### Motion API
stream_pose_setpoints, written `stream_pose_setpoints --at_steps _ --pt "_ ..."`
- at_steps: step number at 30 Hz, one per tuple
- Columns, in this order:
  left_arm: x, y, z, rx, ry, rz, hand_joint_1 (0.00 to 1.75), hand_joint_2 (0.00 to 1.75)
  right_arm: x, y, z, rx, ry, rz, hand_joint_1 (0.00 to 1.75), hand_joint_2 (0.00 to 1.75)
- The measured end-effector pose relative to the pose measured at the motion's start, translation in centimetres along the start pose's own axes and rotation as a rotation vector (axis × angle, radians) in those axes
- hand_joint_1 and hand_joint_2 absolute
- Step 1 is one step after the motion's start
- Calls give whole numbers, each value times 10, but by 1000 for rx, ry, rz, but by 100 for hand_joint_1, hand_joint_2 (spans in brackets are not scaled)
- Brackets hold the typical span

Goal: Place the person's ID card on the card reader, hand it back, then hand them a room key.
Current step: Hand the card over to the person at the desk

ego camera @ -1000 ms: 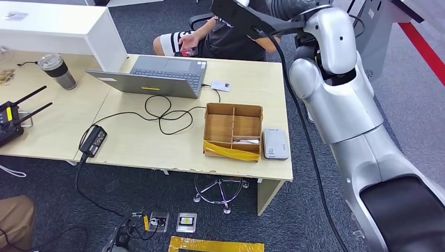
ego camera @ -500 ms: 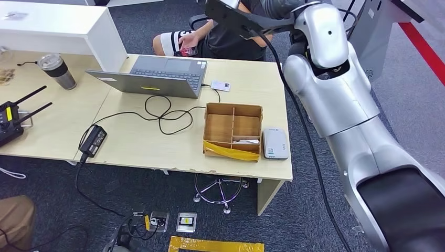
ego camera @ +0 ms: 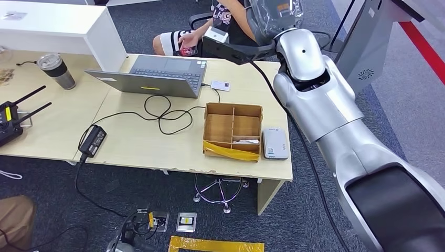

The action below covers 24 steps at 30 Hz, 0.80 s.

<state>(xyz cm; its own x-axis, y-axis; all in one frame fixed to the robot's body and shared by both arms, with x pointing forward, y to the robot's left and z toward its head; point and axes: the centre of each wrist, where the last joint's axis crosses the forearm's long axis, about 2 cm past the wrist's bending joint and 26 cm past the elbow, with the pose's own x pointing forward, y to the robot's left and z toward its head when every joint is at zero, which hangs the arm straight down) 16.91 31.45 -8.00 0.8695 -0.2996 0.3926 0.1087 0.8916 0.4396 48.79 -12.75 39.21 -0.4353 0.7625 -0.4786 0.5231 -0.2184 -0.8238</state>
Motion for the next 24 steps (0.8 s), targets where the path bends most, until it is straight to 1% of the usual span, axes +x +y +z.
stream_pose_setpoints --at_steps 4,10,14,24 --pt "1 -1 0 -4 -4 0 0 175 5 12 4 106 -13 24 175 175" --pt "3 -3 1 -10 -8 2 0 175 14 30 13 190 -26 33 175 175" --pt "4 -4 1 -12 -9 3 0 175 19 38 17 217 -33 33 175 175" --pt "4 -6 2 -15 -11 4 0 175 20 45 20 244 -42 44 175 175"
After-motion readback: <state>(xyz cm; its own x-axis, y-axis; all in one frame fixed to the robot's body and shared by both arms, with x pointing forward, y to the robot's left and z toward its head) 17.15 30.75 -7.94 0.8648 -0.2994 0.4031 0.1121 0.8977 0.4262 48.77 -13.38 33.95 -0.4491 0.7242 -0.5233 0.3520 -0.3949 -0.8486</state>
